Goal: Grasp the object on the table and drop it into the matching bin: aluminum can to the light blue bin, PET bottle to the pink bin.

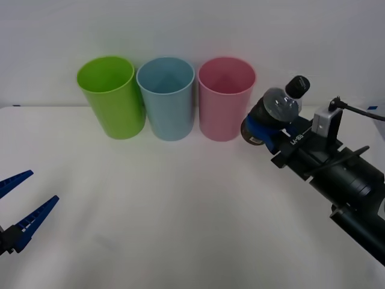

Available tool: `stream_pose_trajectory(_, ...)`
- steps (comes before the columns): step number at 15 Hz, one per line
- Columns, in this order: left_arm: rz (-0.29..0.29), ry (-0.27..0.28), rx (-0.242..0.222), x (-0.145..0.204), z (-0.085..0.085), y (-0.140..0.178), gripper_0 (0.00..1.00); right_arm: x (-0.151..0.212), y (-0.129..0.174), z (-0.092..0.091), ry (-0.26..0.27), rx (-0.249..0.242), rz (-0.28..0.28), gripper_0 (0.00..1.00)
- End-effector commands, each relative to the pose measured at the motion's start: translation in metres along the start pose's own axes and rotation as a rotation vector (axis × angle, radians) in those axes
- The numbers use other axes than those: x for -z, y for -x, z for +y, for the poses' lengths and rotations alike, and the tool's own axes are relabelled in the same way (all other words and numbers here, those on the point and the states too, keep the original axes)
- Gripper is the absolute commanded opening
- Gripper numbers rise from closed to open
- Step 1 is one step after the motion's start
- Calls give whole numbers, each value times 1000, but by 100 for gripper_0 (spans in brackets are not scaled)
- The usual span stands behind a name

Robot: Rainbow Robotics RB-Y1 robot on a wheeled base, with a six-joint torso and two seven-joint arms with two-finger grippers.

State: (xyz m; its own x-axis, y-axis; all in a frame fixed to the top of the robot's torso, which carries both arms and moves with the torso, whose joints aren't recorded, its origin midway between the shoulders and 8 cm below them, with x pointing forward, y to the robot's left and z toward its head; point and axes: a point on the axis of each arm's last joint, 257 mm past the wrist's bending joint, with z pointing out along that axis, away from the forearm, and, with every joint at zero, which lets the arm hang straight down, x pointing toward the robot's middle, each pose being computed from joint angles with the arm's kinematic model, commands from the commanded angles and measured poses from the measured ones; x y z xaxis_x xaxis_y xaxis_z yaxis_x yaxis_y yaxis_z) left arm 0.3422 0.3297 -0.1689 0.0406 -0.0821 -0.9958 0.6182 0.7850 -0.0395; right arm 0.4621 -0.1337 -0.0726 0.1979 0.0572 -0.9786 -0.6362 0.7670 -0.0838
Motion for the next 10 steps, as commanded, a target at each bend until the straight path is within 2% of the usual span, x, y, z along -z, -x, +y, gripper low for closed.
stream_pose_trajectory(1, 0, 0, 0, 0, 0, 0, 100, -18, 22, -9, 7, 15, -15, 0)
stream_pose_trajectory(3, 0, 0, 0, 0, 0, 0, 100, -34, 31, -18, 13, -9, -24, 0)
stream_pose_trajectory(6, 0, 0, 0, 0, 0, 0, 100, -60, 40, -40, 8, 0, -31, 0)
stream_pose_trajectory(10, 0, 0, 0, 0, 0, 0, 100, -96, 36, -73, -23, -1, -6, 0)
